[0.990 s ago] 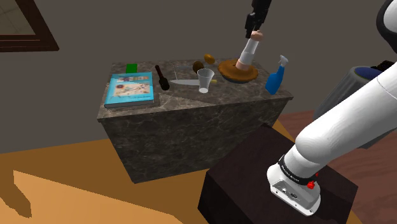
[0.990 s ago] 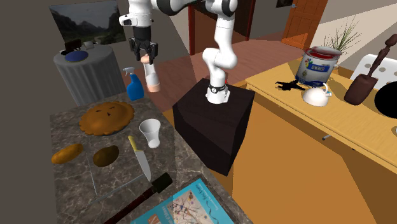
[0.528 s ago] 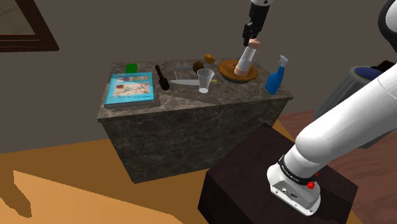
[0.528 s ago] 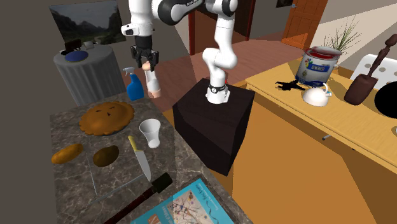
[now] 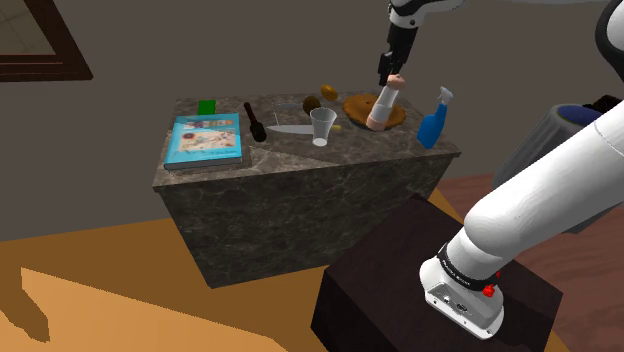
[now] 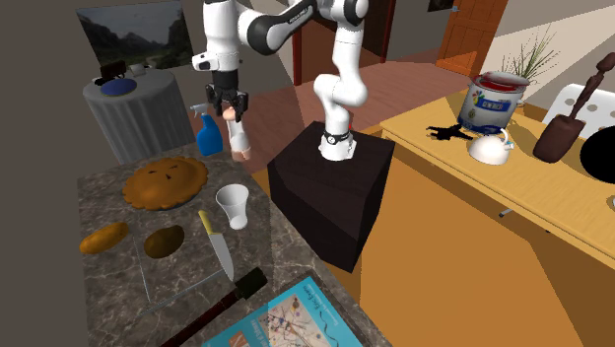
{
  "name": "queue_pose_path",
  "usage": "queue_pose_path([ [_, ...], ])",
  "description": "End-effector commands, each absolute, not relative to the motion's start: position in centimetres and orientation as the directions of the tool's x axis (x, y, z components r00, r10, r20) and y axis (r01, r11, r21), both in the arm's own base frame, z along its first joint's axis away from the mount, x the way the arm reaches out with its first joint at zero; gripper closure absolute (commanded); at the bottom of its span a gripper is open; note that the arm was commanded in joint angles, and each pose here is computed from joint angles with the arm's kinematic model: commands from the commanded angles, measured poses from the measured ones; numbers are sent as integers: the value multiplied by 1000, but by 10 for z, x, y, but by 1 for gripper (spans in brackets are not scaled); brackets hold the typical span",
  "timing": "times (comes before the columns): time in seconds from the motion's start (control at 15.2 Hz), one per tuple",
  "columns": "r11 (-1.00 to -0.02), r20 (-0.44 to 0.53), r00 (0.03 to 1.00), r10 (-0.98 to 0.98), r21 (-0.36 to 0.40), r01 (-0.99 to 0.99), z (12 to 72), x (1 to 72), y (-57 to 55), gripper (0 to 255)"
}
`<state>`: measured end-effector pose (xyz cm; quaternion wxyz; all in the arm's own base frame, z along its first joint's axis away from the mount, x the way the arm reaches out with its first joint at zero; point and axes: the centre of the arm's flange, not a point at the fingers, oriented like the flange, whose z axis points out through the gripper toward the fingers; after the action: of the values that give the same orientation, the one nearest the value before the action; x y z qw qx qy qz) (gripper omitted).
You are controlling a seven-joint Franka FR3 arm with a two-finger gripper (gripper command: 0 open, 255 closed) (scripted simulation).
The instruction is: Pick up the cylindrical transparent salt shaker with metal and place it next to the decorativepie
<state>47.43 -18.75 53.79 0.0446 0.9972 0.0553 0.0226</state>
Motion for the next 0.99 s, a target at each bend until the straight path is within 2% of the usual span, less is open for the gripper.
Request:
queue_pose_path([
  [0.0,-990,41,993,112,92,108,527,475,-187,255],
  [0.92,-990,41,993,112,92,108,453,475,-187,255],
])
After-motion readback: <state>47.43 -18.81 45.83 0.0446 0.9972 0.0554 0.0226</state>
